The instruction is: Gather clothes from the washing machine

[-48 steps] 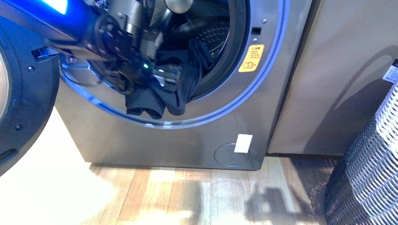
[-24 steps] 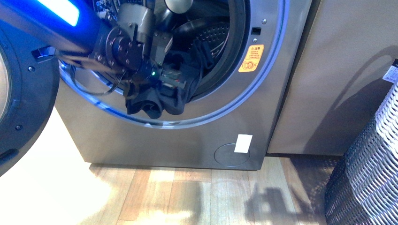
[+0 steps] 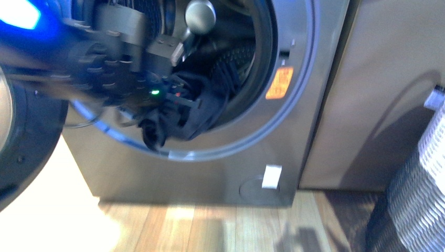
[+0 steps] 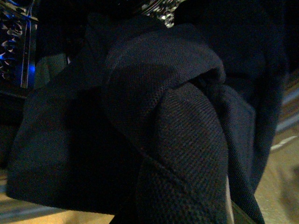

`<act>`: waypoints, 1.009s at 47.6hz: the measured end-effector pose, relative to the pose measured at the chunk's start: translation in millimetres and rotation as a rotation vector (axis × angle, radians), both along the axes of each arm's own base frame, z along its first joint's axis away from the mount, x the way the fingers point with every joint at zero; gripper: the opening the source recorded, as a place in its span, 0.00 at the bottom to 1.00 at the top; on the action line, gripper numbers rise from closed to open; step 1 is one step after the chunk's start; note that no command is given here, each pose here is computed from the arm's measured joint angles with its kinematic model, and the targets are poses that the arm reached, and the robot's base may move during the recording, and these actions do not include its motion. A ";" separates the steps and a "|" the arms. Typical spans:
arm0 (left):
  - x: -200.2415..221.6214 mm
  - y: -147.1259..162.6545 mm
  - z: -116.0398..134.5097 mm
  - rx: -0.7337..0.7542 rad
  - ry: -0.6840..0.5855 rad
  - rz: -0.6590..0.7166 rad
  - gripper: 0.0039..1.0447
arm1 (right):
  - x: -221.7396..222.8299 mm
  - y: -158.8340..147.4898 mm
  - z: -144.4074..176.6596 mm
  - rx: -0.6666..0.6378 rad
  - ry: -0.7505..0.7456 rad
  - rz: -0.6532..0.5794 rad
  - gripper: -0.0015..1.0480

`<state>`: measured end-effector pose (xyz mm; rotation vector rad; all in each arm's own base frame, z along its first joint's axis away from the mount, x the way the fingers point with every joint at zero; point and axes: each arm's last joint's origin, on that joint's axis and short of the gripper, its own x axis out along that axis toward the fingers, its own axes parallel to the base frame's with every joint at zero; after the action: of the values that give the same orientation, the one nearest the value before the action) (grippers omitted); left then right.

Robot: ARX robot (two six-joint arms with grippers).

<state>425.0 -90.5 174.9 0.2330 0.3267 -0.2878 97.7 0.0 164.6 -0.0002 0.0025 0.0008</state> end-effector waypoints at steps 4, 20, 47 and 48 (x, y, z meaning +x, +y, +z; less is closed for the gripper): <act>-20.6 4.5 12.4 -0.022 -0.016 -0.025 0.07 | 0.0 0.0 0.0 0.000 0.000 0.000 0.93; -121.2 14.5 137.1 -0.134 -0.205 -0.198 0.07 | 0.0 0.0 0.0 0.000 0.000 0.000 0.93; -172.4 -35.6 351.4 -0.108 -0.473 -0.387 0.07 | 0.0 0.0 0.0 0.000 0.000 0.000 0.93; -172.7 -38.2 357.7 -0.105 -0.476 -0.389 0.07 | 0.0 0.0 0.0 0.000 0.000 0.000 0.93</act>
<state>252.3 -128.7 532.6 0.2533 -0.2094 -0.6176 97.7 0.0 164.6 -0.0002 0.0025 0.0008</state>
